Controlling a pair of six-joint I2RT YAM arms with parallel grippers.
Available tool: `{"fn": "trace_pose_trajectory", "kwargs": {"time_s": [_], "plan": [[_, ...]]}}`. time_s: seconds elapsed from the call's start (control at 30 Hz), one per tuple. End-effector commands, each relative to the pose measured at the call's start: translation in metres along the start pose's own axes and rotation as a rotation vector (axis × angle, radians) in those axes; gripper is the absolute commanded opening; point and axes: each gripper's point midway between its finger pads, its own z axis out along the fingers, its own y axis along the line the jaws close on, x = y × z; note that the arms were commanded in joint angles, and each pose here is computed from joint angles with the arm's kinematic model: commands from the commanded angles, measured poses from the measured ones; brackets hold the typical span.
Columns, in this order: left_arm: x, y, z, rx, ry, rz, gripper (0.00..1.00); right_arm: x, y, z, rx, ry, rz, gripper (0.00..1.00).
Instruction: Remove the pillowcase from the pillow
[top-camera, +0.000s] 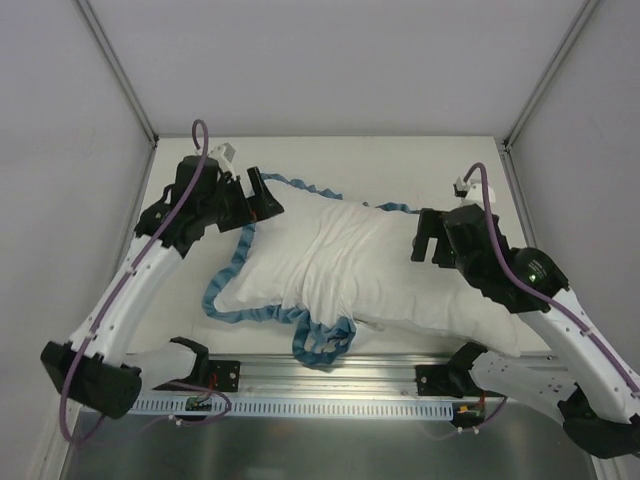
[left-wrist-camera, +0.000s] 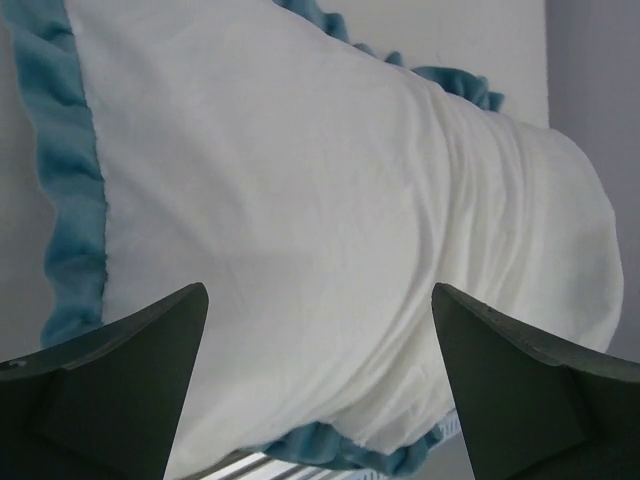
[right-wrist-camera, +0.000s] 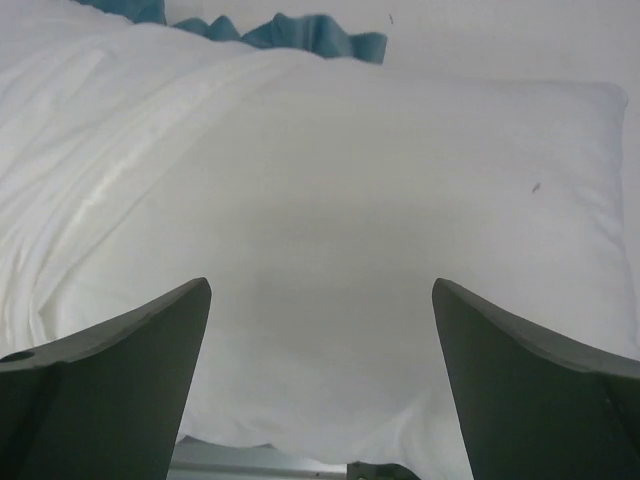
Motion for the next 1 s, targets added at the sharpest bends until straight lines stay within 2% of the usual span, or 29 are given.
{"fn": "trace_pose_trajectory", "kwargs": {"time_s": [0.0,0.03,0.13,0.27,0.33,0.37,0.4,0.47,0.5,0.57,0.7,0.87,0.97], "plan": [[-0.023,0.043,0.035,-0.168,0.025,-0.126,0.96,-0.038,-0.006,0.002,0.075,-0.082,-0.022,0.98],[-0.024,0.057,0.053,-0.205,0.065,-0.179,0.96,-0.048,-0.004,0.0,0.069,-0.098,-0.008,0.98],[-0.048,0.077,0.079,-0.258,0.077,-0.245,0.98,-0.057,-0.001,0.005,0.051,-0.09,-0.002,0.98],[-0.088,0.094,0.101,-0.34,0.026,-0.279,0.98,-0.047,-0.004,0.02,0.065,-0.028,-0.006,0.98],[-0.093,0.11,0.124,-0.382,0.049,-0.281,0.98,-0.039,-0.002,0.027,0.058,0.005,-0.008,0.99],[-0.109,0.105,0.128,-0.375,0.027,-0.269,0.98,-0.036,-0.005,0.031,0.067,0.02,-0.006,0.99],[-0.103,0.12,0.15,-0.408,0.075,-0.279,0.97,-0.033,-0.004,0.033,0.062,0.036,-0.006,0.99],[-0.113,0.121,0.164,-0.411,0.092,-0.269,0.96,-0.03,-0.004,0.039,0.061,0.063,-0.011,0.99],[-0.102,0.135,0.184,-0.431,0.139,-0.278,0.95,-0.028,-0.003,0.041,0.061,0.073,-0.013,1.0],[-0.098,0.139,0.197,-0.428,0.169,-0.273,0.94,-0.026,-0.005,0.045,0.058,0.094,-0.016,0.97],[-0.065,0.16,0.219,-0.45,0.277,-0.285,0.92,-0.016,-0.013,0.052,0.057,0.145,-0.004,0.96],[-0.036,0.166,0.216,-0.454,0.37,-0.27,0.83,-0.004,-0.019,0.064,0.051,0.213,-0.009,0.96],[-0.036,0.162,0.208,-0.435,0.374,-0.243,0.58,0.006,-0.015,0.073,0.031,0.279,-0.042,0.96]]}}
